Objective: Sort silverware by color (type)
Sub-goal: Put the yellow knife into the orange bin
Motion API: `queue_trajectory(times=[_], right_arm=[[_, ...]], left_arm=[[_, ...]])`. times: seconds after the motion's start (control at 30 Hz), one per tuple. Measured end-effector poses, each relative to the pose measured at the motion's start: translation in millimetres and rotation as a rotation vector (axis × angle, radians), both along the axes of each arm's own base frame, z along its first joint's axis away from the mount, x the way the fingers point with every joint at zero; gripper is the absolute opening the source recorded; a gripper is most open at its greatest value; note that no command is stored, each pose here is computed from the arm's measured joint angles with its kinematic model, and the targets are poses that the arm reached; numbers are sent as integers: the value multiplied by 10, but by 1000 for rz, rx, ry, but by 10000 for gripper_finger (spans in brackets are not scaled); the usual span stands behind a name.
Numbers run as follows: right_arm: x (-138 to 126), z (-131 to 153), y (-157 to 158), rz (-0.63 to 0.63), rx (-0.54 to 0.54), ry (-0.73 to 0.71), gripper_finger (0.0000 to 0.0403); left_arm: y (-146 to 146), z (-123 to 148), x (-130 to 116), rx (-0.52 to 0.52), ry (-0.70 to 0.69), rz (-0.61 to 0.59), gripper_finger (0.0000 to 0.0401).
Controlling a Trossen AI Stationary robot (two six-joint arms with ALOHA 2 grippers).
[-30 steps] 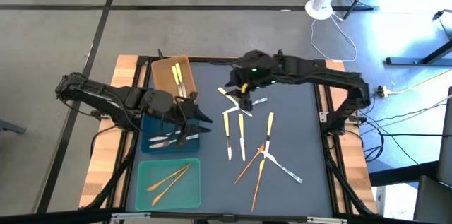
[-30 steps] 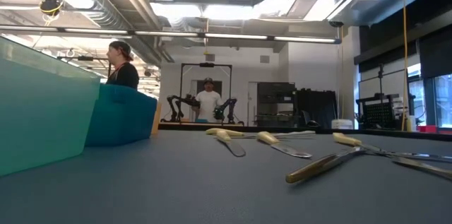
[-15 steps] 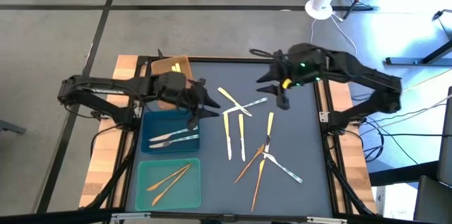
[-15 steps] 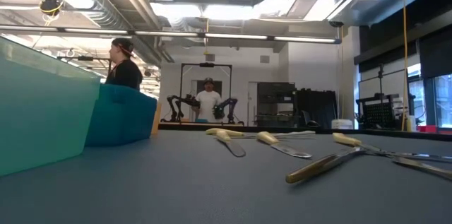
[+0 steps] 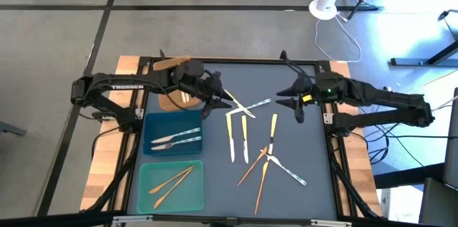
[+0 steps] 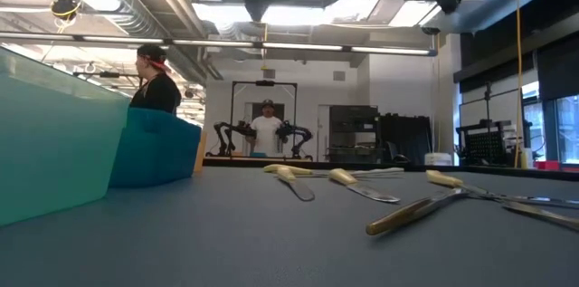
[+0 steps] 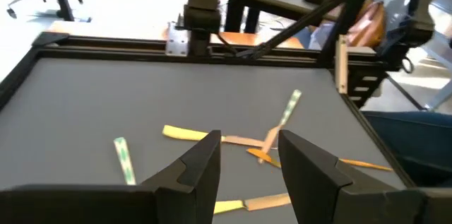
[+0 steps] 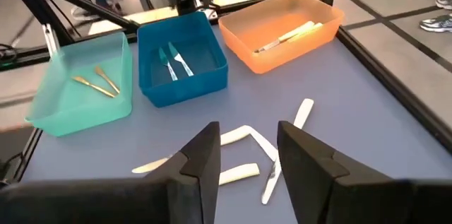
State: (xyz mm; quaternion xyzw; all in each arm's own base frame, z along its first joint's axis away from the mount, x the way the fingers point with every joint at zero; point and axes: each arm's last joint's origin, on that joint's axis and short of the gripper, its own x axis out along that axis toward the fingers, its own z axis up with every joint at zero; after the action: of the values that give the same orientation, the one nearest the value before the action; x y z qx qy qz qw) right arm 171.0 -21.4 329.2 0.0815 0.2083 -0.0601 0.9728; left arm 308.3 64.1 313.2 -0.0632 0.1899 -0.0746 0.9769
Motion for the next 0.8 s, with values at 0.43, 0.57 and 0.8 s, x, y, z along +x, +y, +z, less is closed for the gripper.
queue_trajectory(times=[0.43, 0.57, 0.8], right_arm=[[39, -598, -6, -13, 26, -31, 129], [74, -625, -11, -20, 43, -27, 129], [110, -613, -16, -19, 39, -51, 129]], left_arm=[[484, -92, -6, 42, -35, 62, 137], [608, -164, 10, 53, -26, 87, 137], [760, -265, 116, 28, -6, 78, 137]])
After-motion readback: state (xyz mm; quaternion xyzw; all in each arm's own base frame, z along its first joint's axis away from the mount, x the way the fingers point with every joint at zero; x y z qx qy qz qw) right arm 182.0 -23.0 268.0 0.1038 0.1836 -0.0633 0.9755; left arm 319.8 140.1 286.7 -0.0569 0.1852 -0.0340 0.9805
